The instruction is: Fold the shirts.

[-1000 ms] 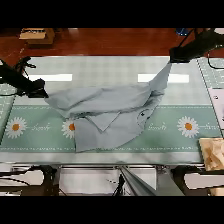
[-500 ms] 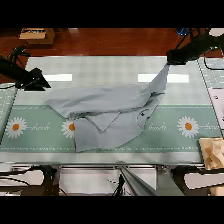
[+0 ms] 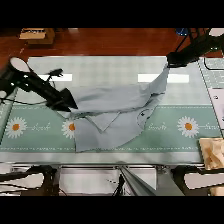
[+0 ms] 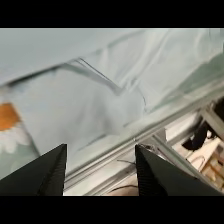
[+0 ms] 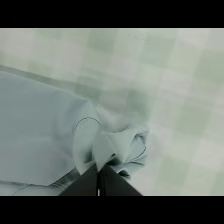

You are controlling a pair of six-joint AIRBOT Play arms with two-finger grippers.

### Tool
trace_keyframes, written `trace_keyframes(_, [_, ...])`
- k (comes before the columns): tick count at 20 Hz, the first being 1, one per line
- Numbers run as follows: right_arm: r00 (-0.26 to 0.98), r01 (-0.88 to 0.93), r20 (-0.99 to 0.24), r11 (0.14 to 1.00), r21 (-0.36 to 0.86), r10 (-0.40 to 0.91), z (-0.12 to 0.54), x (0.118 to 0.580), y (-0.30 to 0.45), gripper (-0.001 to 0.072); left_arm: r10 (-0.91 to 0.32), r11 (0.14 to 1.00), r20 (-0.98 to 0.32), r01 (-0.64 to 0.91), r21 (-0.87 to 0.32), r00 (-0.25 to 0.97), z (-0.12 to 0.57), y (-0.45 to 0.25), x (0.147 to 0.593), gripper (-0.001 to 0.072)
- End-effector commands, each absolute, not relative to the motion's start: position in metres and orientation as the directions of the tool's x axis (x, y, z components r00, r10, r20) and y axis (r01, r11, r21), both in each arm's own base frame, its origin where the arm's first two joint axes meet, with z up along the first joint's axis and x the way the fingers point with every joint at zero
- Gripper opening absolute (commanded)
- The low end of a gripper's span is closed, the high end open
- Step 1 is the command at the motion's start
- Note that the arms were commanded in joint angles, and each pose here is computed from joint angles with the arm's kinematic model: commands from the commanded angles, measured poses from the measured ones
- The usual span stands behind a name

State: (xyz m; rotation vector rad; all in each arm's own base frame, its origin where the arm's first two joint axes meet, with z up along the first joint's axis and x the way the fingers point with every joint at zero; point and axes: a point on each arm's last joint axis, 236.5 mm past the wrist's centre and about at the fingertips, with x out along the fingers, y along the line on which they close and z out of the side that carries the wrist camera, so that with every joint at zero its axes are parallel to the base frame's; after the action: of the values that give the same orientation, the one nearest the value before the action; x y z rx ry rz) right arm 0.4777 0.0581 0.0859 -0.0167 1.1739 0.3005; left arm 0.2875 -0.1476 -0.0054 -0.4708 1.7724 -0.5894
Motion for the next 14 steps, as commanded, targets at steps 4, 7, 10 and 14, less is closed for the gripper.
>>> trace_keyframes(4, [0.352,-0.243,-0.909,0.959,0.144,0.225,0.086,0.478,0.058,0.0014,-0.671,0.716,-0.672,-0.038,-0.697,-0.314,-0.046,-0.221,0.243,0.0525])
trace_keyframes(7, [0.35,-0.243,-0.909,0.959,0.144,0.225,0.086,0.478,0.059,0.0014,-0.695,0.692,-0.649,-0.047,-0.72,-0.31,-0.052,-0.238,0.244,0.0525])
trace_keyframes(10, [0.351,-0.243,-0.909,0.959,0.144,0.225,0.086,0.478,0.059,0.0014,-0.683,0.701,-0.643,-0.066,-0.71,-0.346,-0.065,-0.242,0.238,0.0525])
trace_keyframes(14, [0.35,-0.243,-0.909,0.959,0.144,0.225,0.086,0.478,0.059,0.0014,-0.693,0.696,-0.625,-0.108,-0.71,-0.36,-0.077,-0.247,0.238,0.0524])
